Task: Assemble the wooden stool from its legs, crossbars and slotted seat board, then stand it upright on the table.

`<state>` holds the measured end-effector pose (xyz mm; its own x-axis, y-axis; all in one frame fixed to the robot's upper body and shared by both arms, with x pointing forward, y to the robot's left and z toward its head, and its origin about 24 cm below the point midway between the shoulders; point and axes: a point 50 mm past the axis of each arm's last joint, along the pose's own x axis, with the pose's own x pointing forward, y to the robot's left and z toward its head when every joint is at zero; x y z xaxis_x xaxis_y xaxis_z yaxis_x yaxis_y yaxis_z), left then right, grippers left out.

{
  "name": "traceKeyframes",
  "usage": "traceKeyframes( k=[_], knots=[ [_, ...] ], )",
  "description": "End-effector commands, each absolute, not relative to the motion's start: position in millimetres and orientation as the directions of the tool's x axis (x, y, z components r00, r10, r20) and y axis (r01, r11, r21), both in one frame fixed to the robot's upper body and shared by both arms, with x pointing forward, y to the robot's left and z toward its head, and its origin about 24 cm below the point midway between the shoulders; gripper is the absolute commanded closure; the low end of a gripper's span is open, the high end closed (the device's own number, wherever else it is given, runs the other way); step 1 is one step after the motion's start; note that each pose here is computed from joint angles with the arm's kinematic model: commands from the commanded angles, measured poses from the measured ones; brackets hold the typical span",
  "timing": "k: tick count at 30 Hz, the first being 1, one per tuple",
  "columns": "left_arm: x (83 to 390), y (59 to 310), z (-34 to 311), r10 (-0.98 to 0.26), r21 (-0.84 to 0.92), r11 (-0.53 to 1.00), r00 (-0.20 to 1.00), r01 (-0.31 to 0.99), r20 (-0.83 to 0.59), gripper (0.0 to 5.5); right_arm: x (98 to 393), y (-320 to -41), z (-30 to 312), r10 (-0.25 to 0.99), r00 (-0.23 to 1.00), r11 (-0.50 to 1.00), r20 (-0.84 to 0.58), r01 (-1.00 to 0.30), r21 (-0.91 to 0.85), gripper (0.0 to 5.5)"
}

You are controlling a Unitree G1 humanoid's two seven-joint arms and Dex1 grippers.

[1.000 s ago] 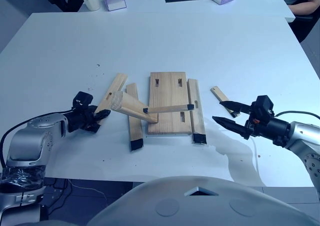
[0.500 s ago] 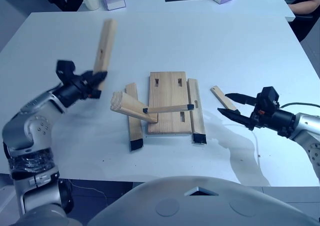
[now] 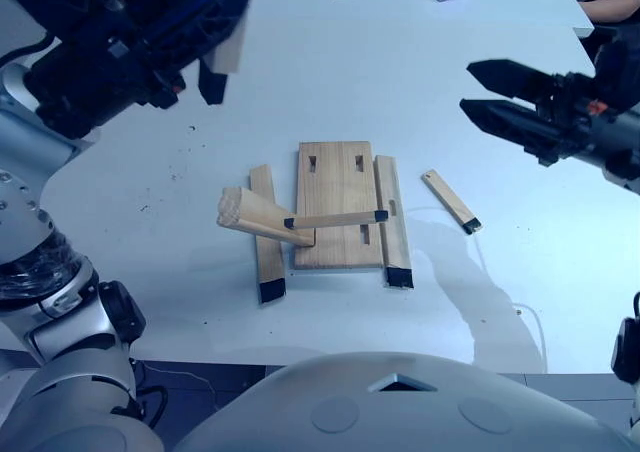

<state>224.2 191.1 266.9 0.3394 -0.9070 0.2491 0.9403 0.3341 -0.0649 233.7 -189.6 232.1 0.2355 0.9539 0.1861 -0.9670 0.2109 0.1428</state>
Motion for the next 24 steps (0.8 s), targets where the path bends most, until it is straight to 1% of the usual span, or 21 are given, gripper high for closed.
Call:
traceKeyframes(
  k=[1,6,10,14,20,24],
  knots=[
    [220,178,260,-0.96,-0.056,0.22,0.227,0.974,0.164,3.49,239,-173,257,0.962,0.118,0.084,0.246,-0.986,0.146,2.39],
    [217,174,260,-0.976,-0.051,0.151,0.157,0.987,0.15,3.49,237,-160,263,0.972,0.025,-0.009,0.232,-0.989,0.147,2.39],
    [213,169,255,-0.985,-0.054,0.108,0.114,0.993,0.129,3.49,238,-152,260,0.978,-0.005,-0.037,0.209,-0.988,0.147,2.39],
    [211,168,250,-0.989,-0.07,0.088,0.095,0.994,0.114,3.49,238,-142,261,0.978,-0.049,-0.076,0.205,-0.989,0.129,2.39],
    [214,167,242,-0.993,-0.095,0.08,0.088,0.992,0.08,3.49,237,-131,267,0.966,-0.103,-0.132,0.236,-0.985,0.11,2.39],
    [215,166,238,-0.995,-0.1,0.072,0.078,0.992,0.06,3.49,236,-126,269,0.964,-0.117,-0.143,0.237,-0.985,0.098,1.79]
  ],
)
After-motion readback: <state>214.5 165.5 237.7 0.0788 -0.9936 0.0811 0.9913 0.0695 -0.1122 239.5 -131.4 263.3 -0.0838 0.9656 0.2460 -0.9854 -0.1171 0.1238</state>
